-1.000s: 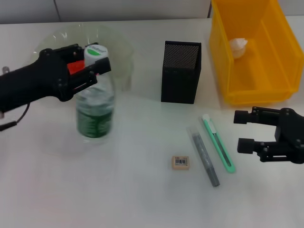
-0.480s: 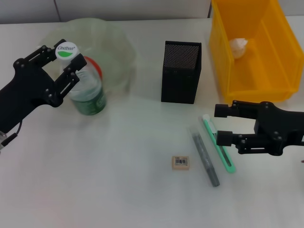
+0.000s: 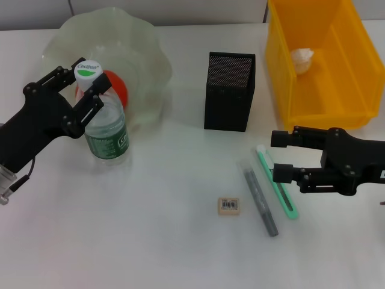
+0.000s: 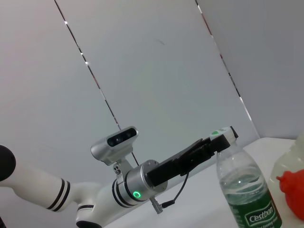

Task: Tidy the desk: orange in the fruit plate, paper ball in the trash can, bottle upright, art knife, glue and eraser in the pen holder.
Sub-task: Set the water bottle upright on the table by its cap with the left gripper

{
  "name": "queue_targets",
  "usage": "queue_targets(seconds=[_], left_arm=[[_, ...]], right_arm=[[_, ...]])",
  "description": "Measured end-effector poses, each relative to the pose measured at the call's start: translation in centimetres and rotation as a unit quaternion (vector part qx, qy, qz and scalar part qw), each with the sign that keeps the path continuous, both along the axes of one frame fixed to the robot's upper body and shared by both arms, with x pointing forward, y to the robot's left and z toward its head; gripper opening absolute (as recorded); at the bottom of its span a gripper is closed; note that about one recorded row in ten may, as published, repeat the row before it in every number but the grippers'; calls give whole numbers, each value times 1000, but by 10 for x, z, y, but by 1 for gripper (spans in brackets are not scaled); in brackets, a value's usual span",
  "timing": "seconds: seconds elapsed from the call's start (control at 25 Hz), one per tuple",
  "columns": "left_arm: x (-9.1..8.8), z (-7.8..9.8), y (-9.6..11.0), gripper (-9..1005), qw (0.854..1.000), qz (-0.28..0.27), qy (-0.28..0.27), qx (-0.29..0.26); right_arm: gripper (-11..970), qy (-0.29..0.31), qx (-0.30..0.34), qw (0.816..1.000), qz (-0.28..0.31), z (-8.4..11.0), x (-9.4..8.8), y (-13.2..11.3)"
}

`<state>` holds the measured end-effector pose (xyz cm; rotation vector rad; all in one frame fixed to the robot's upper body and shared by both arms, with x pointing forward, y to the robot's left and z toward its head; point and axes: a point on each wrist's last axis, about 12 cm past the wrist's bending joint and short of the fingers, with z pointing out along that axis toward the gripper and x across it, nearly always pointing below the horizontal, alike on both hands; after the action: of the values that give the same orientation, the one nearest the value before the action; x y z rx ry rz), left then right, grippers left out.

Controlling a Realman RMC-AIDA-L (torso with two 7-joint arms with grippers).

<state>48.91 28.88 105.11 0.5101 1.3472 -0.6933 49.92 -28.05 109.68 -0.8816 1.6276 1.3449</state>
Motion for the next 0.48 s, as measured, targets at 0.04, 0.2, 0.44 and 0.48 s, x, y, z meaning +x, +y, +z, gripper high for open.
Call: queue_targets(seconds=[0.04, 0.2, 0.44, 0.48], left_arm=[[0, 0, 0, 447, 1000, 0, 0, -1], [-4, 1, 0, 447, 1000, -5, -7, -8], [-12, 5, 3, 448, 999, -16, -27, -19], [-13, 6, 4, 448, 999, -17, -28, -20]], right_arm=[[806, 0, 0, 1000, 0, 0, 0, 0], [806, -2, -2, 1000, -1, 0, 1, 0], [805, -1, -5, 1000, -3, -2, 1, 1], [805, -1, -5, 1000, -3, -2, 0, 1]])
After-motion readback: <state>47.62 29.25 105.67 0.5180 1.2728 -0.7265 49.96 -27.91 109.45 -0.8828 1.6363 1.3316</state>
